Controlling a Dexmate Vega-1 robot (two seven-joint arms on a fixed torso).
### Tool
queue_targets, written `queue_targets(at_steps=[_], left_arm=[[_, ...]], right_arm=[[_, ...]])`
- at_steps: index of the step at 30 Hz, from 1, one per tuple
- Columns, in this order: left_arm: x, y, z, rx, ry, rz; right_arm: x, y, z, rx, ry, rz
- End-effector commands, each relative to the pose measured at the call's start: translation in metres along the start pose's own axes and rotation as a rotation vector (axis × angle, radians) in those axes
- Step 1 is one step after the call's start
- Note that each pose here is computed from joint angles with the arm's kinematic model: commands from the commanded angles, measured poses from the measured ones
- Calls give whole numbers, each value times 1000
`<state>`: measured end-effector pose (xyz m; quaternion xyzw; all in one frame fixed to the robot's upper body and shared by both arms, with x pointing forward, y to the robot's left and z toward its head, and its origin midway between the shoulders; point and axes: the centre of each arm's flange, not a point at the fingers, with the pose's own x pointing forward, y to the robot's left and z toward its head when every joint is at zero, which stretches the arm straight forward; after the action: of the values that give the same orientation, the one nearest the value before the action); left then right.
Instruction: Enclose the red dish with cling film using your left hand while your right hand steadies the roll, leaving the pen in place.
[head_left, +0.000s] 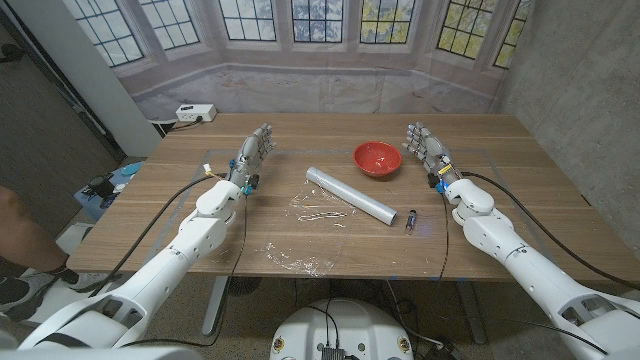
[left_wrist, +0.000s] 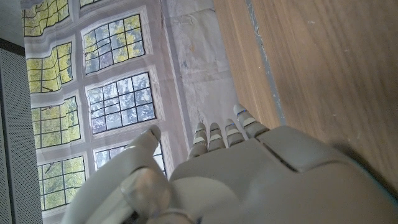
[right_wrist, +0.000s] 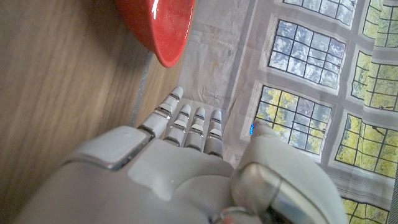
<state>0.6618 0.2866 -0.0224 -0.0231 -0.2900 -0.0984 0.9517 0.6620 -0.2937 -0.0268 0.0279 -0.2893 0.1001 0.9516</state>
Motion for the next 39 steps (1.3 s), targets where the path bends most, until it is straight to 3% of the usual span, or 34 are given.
queue_targets(at_steps=[1, 11, 21, 31, 39], left_arm=[[11, 0, -2, 0, 3, 6], [20, -3, 4, 14, 4, -2], [25, -8, 0, 8, 18, -11], [27, -13, -1, 18, 16, -20], [25, -17, -1, 24, 18, -30]], right_arm=[[18, -4, -8, 32, -6, -18], [24, -5, -1, 8, -17, -16], [24, -4, 13, -40, -26, -12], [14, -1, 24, -112, -15, -16], [3, 13, 41, -225, -7, -21]])
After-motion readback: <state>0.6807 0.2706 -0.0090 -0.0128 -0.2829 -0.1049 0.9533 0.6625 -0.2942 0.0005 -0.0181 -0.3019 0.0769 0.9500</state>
